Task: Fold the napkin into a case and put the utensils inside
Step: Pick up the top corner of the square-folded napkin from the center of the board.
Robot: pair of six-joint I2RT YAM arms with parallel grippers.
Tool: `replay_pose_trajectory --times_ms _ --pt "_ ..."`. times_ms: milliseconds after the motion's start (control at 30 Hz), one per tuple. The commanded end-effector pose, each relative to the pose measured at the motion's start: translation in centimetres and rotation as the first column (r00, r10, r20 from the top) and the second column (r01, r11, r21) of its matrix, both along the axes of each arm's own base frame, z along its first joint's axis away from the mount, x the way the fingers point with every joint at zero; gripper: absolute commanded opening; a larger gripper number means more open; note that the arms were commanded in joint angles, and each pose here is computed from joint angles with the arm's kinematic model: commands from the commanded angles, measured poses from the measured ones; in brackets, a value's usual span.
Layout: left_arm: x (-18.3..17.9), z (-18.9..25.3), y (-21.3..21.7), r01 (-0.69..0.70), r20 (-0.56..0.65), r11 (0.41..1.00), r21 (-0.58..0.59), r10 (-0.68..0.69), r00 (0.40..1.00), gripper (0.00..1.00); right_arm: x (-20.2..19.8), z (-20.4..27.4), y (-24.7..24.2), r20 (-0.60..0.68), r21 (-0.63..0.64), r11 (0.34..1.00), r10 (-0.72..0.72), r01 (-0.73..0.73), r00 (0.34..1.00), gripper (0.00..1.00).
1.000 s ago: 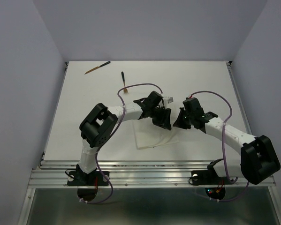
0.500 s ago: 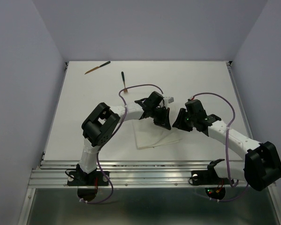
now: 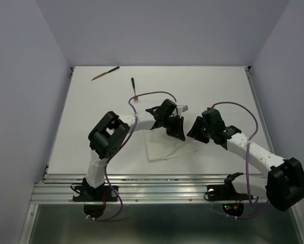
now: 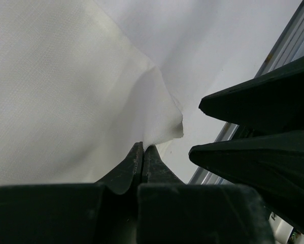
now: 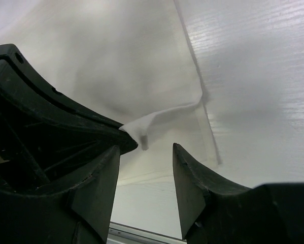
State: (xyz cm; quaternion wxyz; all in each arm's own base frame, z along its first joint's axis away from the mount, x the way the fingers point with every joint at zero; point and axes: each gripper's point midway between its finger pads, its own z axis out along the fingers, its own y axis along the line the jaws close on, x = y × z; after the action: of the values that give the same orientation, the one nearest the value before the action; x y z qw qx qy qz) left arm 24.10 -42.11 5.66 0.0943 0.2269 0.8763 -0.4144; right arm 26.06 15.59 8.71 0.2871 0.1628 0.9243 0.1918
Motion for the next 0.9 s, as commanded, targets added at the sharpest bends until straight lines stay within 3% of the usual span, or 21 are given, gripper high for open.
replay_pose_trajectory --times_ms 0,133,567,700,767,800,833,867 --pt "0.5 2.5 -0.7 0.015 0.045 0.998 -0.065 -0.012 0.999 0.00 0.9 0.2 0.7 0.017 0.073 0.996 -0.047 0.046 0.999 0.52" --pt "0.4 2.7 -0.6 0.017 0.049 0.998 -0.067 -0.014 0.999 0.00 1.1 -0.3 0.9 0.010 0.080 0.995 -0.055 0.054 0.998 0.50" --pt "0.1 2.9 -0.3 0.024 0.055 0.997 -0.070 -0.020 0.998 0.00 1.9 -1.1 1.3 0.009 0.088 0.994 -0.063 0.062 0.998 0.24" --pt "0.0 3.0 -0.2 0.034 0.061 0.997 -0.072 -0.030 0.998 0.00 1.9 -1.1 1.3 0.012 0.087 0.994 -0.063 0.061 0.998 0.04" --pt "0.0 3.3 -0.2 0.033 0.068 0.997 -0.077 -0.028 0.997 0.00 2.0 -1.0 1.3 0.016 0.087 0.994 -0.061 0.059 0.998 0.01" --pt "0.3 3.3 -0.1 0.021 0.078 0.997 -0.069 -0.016 0.997 0.06 2.1 -0.9 1.3 0.018 0.087 0.994 -0.062 0.060 0.998 0.01" --pt "0.4 3.6 -0.1 0.025 0.097 0.998 -0.062 -0.019 0.995 0.23 2.1 -0.9 1.3 0.019 0.085 0.995 -0.057 0.055 0.998 0.01" --pt "0.6 3.8 0.1 0.015 0.101 0.998 -0.054 -0.010 0.995 0.33 2.2 -0.8 1.3 0.022 0.083 0.995 -0.056 0.054 0.998 0.01"
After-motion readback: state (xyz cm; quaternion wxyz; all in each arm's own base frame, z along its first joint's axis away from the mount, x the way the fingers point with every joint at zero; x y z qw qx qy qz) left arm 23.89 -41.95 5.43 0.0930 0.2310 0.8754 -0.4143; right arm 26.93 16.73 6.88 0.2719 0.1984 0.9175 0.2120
